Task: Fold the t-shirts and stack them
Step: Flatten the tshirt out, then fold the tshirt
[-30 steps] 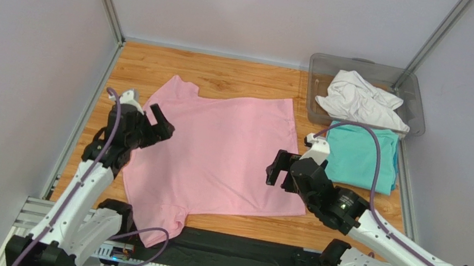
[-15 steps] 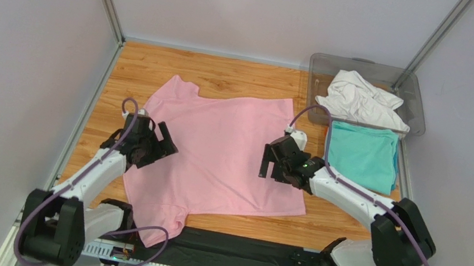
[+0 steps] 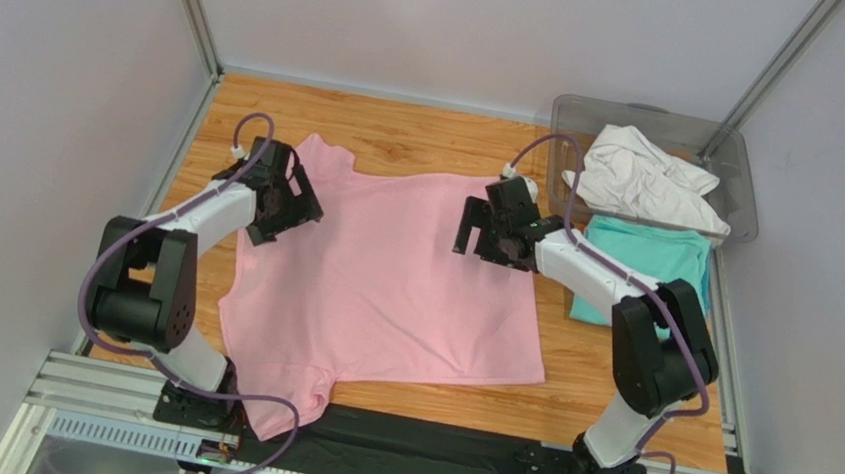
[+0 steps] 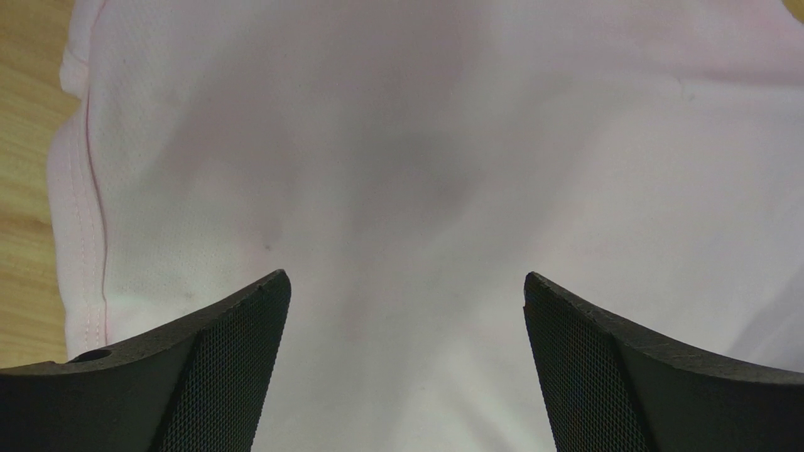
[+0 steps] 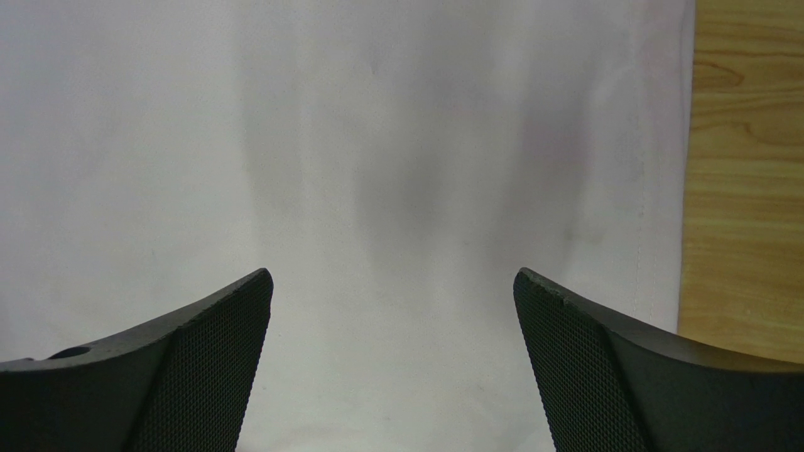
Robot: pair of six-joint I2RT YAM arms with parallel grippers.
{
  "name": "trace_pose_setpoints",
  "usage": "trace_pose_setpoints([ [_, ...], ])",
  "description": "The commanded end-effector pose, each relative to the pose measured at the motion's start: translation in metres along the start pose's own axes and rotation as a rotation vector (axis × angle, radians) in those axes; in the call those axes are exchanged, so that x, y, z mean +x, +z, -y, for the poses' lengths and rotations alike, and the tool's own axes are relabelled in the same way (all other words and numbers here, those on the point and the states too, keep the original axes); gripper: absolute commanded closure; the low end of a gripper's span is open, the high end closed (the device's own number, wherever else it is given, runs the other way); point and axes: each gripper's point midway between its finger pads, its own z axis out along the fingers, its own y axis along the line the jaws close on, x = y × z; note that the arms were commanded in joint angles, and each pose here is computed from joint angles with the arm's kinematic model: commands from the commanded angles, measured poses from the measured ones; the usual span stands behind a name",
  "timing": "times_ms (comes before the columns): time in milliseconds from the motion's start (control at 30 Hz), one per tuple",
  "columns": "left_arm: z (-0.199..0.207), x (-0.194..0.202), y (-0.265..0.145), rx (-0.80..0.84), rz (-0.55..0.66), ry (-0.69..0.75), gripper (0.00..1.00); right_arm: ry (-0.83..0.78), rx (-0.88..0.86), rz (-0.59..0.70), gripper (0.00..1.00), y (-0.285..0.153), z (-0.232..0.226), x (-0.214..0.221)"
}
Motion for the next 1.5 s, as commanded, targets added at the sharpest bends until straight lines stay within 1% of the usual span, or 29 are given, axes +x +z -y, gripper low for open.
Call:
trace_pose_setpoints([
  [0, 0.000, -0.016, 0.008, -0.050, 0.000, -0.018, 0.00, -0.023, -0.049, -0.034, 0.00, 0.016, -0.009, -0.011],
  [133, 0.003, -0.021, 0.031, -0.111, -0.072, 0.002, 0.00, -0.037, -0.011, -0.044, 0.00, 0.030, -0.004, -0.018],
  [167, 0.011, -0.030, 0.032, -0.100, -0.071, 0.009, 0.00, -0.037, -0.005, -0.049, 0.00, 0.032, -0.002, -0.018],
  [233, 0.011, -0.027, 0.048, -0.119, -0.114, 0.010, 0.00, -0.019, 0.013, -0.051, 0.00, 0.037, 0.005, -0.024],
  [333, 0.025, -0.041, 0.060, -0.106, -0.155, 0.011, 0.00, 0.010, 0.019, -0.068, 0.00, 0.045, 0.013, -0.027],
  [400, 0.028, -0.035, 0.073, -0.105, -0.212, 0.033, 0.00, 0.012, 0.012, -0.083, 0.00, 0.051, 0.016, -0.027],
  [433, 0.038, -0.046, 0.074, -0.083, -0.200, 0.033, 0.00, 0.023, -0.004, -0.092, 0.00, 0.053, 0.017, -0.028],
  [533, 0.040, -0.045, 0.091, -0.100, -0.253, 0.041, 0.01, 0.031, -0.038, -0.093, 0.00, 0.060, 0.015, -0.035],
  [567, 0.049, -0.058, 0.091, -0.083, -0.247, 0.039, 0.02, 0.032, -0.039, -0.090, 0.00, 0.062, 0.016, -0.038],
  [633, 0.053, -0.061, 0.103, -0.070, -0.274, 0.032, 0.00, 0.037, -0.035, -0.091, 0.00, 0.071, 0.021, -0.044],
  [667, 0.061, -0.077, 0.103, -0.049, -0.246, 0.025, 0.00, 0.031, -0.044, -0.070, 0.00, 0.072, 0.018, -0.056],
  [800, 0.072, -0.101, 0.121, -0.009, -0.225, 0.021, 0.00, 0.026, -0.043, -0.070, 0.00, 0.092, 0.021, -0.070],
  [867, 0.086, -0.118, 0.121, 0.034, -0.191, 0.037, 0.00, 0.016, -0.038, -0.057, 0.00, 0.096, 0.023, -0.079],
  [900, 0.086, -0.135, 0.122, 0.065, -0.176, 0.025, 0.00, -0.009, -0.041, -0.031, 0.00, 0.097, 0.019, -0.095],
  [933, 0.091, -0.142, 0.121, 0.076, -0.158, 0.027, 0.00, -0.010, -0.035, -0.039, 0.00, 0.097, 0.021, -0.093],
  [1000, 0.097, -0.148, 0.109, 0.104, -0.164, 0.027, 0.00, -0.039, -0.054, -0.008, 0.00, 0.088, 0.013, -0.112],
  [1033, 0.105, -0.157, 0.091, 0.133, -0.142, 0.034, 0.00, -0.049, -0.069, -0.022, 0.00, 0.080, 0.009, -0.112],
  [1100, 0.111, -0.161, 0.066, 0.140, -0.103, 0.056, 0.00, -0.062, -0.109, 0.011, 0.00, 0.056, -0.004, -0.125],
  [1133, 0.112, -0.162, 0.038, 0.143, -0.070, 0.072, 0.00, -0.080, -0.115, 0.010, 0.00, 0.048, -0.008, -0.119],
  [1167, 0.108, -0.164, 0.024, 0.133, -0.041, 0.078, 0.00, -0.089, -0.114, 0.029, 0.00, 0.038, -0.010, -0.120],
  [1200, 0.118, -0.168, -0.017, 0.144, 0.032, 0.112, 0.00, -0.105, -0.128, 0.089, 0.00, 0.009, -0.019, -0.131],
  [1233, 0.102, -0.146, -0.019, 0.101, 0.000, 0.115, 0.00, -0.131, -0.085, 0.084, 0.00, 0.005, -0.016, -0.113],
  [1267, 0.098, -0.135, -0.032, 0.087, 0.007, 0.120, 0.00, -0.134, -0.055, 0.108, 0.00, -0.005, -0.015, -0.109],
  [1300, 0.093, -0.138, -0.069, 0.085, 0.090, 0.094, 0.00, -0.132, -0.049, 0.155, 0.00, -0.031, -0.016, -0.112],
  [1333, 0.067, -0.099, -0.060, 0.023, 0.027, 0.098, 0.00, -0.134, -0.020, 0.122, 0.00, -0.031, -0.012, -0.084],
  [1367, 0.055, -0.089, -0.067, -0.007, 0.058, 0.078, 0.00, -0.123, -0.039, 0.149, 0.00, -0.052, -0.014, -0.078],
  [1400, 0.048, -0.083, -0.097, 0.025, 0.118, 0.060, 0.00, -0.117, -0.041, 0.144, 0.00, -0.057, -0.012, -0.066],
  [1433, 0.021, -0.043, -0.083, -0.018, 0.063, 0.041, 0.00, -0.117, -0.063, 0.152, 0.00, -0.065, -0.020, -0.054],
  [1467, 0.009, -0.027, -0.086, -0.019, 0.056, 0.021, 0.00, -0.097, -0.065, 0.136, 0.00, -0.072, -0.010, -0.029],
])
